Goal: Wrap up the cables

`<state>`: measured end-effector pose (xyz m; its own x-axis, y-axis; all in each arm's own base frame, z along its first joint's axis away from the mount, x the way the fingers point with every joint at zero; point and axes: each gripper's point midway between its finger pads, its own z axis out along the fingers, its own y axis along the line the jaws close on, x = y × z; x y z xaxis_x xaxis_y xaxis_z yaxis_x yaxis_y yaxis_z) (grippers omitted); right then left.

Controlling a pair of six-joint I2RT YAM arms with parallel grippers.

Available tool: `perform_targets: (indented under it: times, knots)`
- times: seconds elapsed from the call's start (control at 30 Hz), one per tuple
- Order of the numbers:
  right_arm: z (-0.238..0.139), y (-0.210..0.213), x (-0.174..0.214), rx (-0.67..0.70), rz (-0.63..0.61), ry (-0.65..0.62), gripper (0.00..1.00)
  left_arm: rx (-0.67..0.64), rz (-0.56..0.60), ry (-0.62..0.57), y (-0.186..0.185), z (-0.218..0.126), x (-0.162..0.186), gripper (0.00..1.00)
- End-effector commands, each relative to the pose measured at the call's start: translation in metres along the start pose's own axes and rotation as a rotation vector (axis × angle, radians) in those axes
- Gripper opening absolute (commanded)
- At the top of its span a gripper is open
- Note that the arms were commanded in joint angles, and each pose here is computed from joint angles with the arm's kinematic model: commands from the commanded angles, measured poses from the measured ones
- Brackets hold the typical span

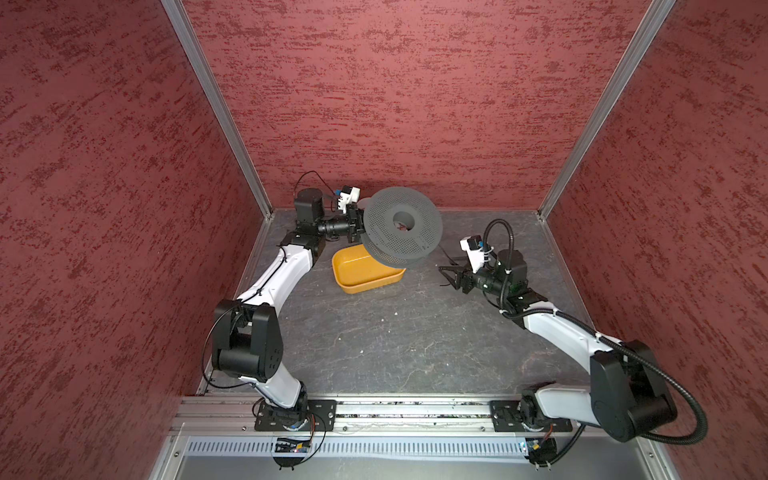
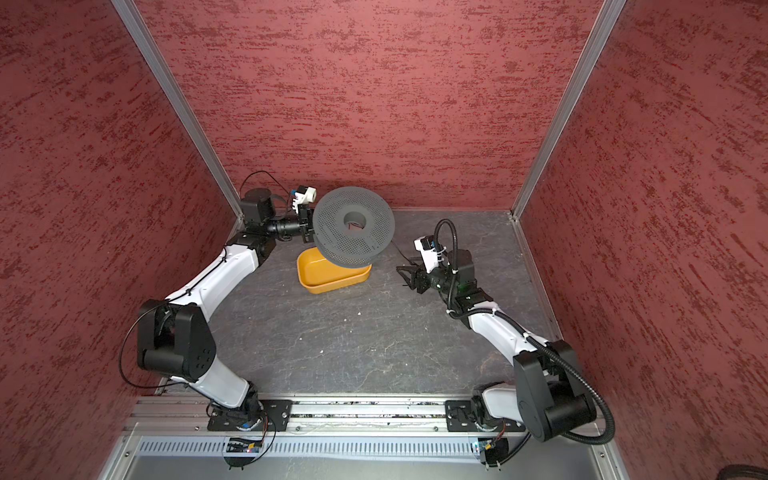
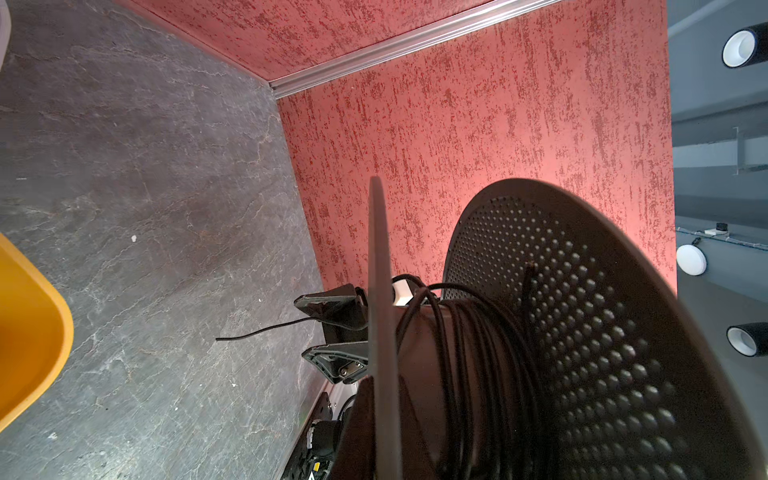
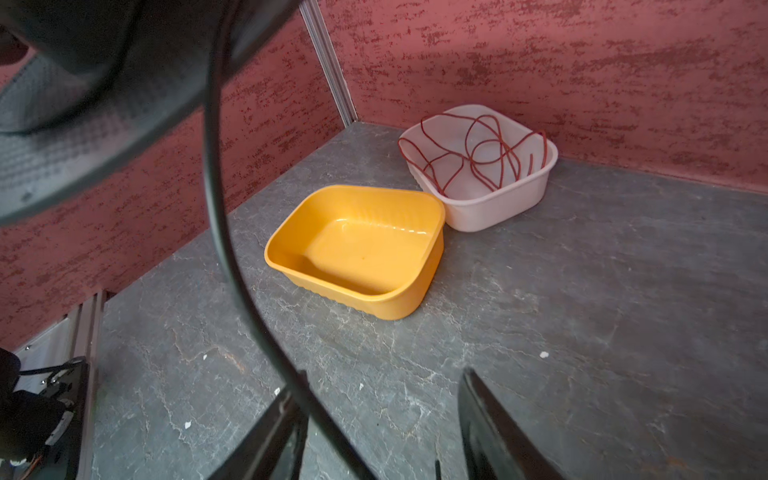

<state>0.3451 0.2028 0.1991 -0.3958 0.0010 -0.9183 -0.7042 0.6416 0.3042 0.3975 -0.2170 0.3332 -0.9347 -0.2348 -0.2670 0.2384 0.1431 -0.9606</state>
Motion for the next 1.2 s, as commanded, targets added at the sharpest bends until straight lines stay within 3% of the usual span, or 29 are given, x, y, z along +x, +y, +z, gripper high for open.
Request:
perform_targets:
  times: [0.0, 0.17, 0.27, 0.4, 0.53, 0.73, 0.97, 1.17]
  knots:
    - [-0.003, 0.001, 0.001, -0.007, -0.012, -0.033, 0.63, 0.054, 0.084, -0.001, -0.034, -0.007, 0.003, 0.0]
    - [0.0, -0.012, 0.011, 0.04, 0.023, -0.054, 0.65, 0.06, 0.087, 0.0, -0.037, -0.007, 0.005, 0.0]
    - [0.01, -0.013, 0.017, 0.007, 0.063, -0.041, 0.61, 0.061, 0.091, -0.001, -0.039, -0.008, 0.006, 0.0]
    - [0.019, -0.017, 0.023, -0.026, 0.124, -0.071, 0.51, 0.064, 0.095, -0.005, -0.042, -0.011, 0.007, 0.0]
    - [0.019, -0.017, 0.023, -0.052, 0.167, -0.143, 0.46, 0.069, 0.103, -0.01, -0.046, -0.013, 0.006, 0.0]
    - [0.012, -0.016, 0.023, -0.045, 0.188, -0.191, 0.25, 0.063, 0.096, -0.02, -0.041, -0.015, 0.003, 0.0]
    - [0.013, -0.023, 0.029, 0.003, 0.229, -0.161, 0.01, 0.061, 0.074, -0.041, -0.034, -0.013, -0.005, 0.0]
    - [0.016, -0.02, 0.031, 0.094, 0.225, -0.064, 0.0, 0.017, 0.019, -0.087, -0.02, -0.008, -0.019, 0.0]
